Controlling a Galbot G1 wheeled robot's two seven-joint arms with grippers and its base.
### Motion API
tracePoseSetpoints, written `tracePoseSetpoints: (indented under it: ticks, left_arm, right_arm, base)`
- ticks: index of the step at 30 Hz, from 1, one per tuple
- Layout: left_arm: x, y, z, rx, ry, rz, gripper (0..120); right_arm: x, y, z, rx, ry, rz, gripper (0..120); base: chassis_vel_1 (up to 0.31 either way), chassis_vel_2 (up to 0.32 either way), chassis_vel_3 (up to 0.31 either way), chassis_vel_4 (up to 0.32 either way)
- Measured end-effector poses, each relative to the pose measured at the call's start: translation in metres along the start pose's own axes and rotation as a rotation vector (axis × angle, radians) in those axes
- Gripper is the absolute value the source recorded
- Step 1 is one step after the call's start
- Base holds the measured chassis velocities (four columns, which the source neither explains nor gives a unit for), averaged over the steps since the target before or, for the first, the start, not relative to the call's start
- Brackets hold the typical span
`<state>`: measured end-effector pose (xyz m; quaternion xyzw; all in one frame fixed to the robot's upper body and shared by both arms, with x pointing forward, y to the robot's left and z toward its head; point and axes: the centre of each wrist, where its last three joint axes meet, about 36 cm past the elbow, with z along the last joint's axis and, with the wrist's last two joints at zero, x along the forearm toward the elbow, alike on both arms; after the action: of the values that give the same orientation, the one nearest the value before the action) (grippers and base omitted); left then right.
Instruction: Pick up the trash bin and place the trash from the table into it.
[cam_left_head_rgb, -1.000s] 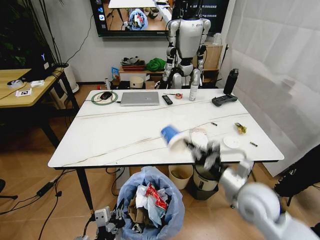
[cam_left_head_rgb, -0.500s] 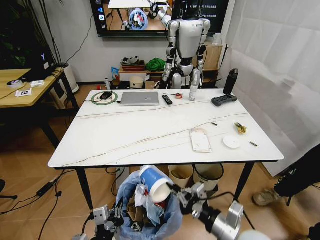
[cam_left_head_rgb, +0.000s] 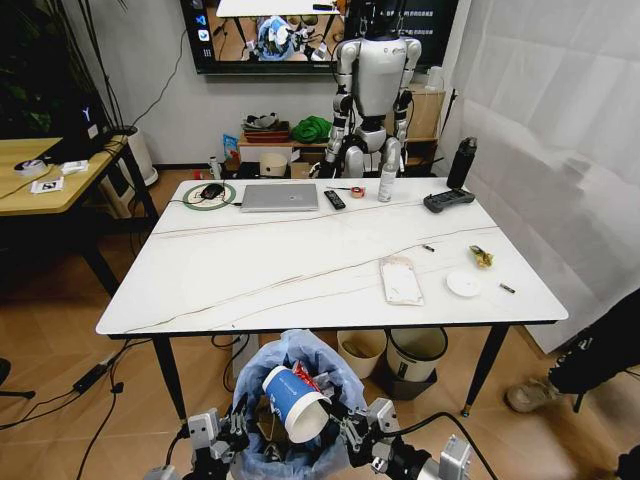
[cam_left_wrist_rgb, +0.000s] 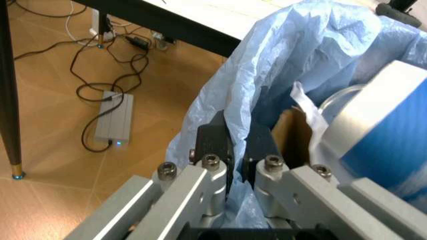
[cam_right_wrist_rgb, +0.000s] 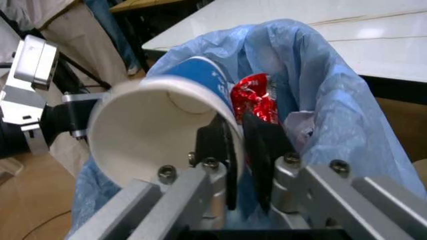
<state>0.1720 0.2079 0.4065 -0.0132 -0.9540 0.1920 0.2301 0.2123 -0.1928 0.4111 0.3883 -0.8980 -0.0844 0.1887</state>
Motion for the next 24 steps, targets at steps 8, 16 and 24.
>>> tracePoseSetpoints:
  ticks: [8, 16, 24]
  left_arm:
    - [0.0, 0.0, 0.0, 0.009, 0.008, -0.002, 0]
    - [0.0, 0.002, -0.003, 0.011, 0.003, -0.001, 0]
    - [-0.001, 0.004, -0.003, 0.015, 0.005, -0.002, 0]
  right_arm:
    - [0.006, -0.004, 0.003, 0.02, 0.007, 0.024, 35]
    - [0.016, -0.006, 0.005, 0.045, 0.022, 0.046, 65]
    - [0.017, -0.008, -0.001, 0.053, 0.005, 0.08, 96]
  base:
    - [0.0, 0.0, 0.0, 0.0]
    - [0.0, 0.0, 0.0, 0.0]
    - [0.0, 0.0, 0.0, 0.0]
